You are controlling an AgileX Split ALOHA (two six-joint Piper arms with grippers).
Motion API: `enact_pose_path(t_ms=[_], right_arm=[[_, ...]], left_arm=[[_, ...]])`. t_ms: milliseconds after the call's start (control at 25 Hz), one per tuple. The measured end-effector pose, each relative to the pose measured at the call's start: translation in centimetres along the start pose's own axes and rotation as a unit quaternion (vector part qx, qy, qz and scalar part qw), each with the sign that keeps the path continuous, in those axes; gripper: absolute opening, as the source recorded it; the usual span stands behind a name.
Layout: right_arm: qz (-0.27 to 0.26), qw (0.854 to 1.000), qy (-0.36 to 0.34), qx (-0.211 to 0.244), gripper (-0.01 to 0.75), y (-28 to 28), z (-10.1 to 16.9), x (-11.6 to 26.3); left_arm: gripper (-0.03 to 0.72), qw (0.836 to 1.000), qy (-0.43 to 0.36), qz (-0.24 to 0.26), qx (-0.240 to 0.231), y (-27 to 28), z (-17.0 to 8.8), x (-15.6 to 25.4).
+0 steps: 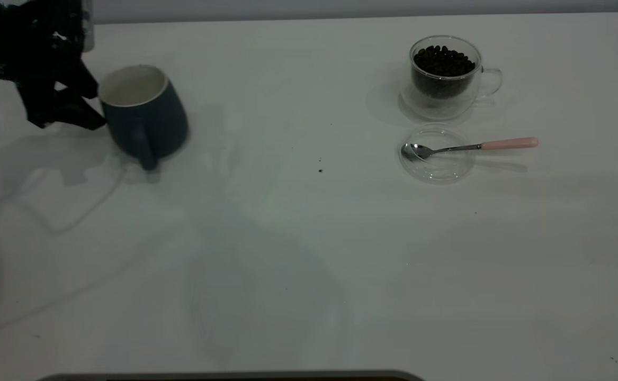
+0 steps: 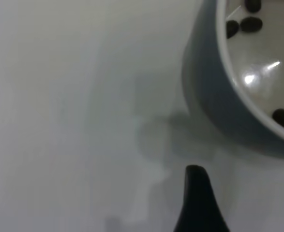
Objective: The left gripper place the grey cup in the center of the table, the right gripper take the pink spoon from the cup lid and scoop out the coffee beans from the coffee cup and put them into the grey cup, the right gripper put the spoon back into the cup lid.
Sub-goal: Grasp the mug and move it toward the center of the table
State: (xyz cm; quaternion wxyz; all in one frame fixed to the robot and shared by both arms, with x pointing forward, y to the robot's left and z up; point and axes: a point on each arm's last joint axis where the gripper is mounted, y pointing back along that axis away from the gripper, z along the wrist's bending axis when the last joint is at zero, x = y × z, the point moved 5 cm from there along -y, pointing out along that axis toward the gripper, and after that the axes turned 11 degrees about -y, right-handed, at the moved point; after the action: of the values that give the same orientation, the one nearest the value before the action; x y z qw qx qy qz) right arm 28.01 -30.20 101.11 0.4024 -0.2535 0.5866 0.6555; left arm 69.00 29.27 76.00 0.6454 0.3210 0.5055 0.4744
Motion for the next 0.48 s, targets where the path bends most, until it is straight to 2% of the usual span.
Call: enact_pose_path(t_ms=[480], right_arm=[[0.000, 1.000, 0.000, 0.000, 0.483, 0.0, 0.0, 0.0]], left_arm=[[0.565, 0.998, -0.046, -0.026, 0.014, -2.1, -0.4, -4.7]])
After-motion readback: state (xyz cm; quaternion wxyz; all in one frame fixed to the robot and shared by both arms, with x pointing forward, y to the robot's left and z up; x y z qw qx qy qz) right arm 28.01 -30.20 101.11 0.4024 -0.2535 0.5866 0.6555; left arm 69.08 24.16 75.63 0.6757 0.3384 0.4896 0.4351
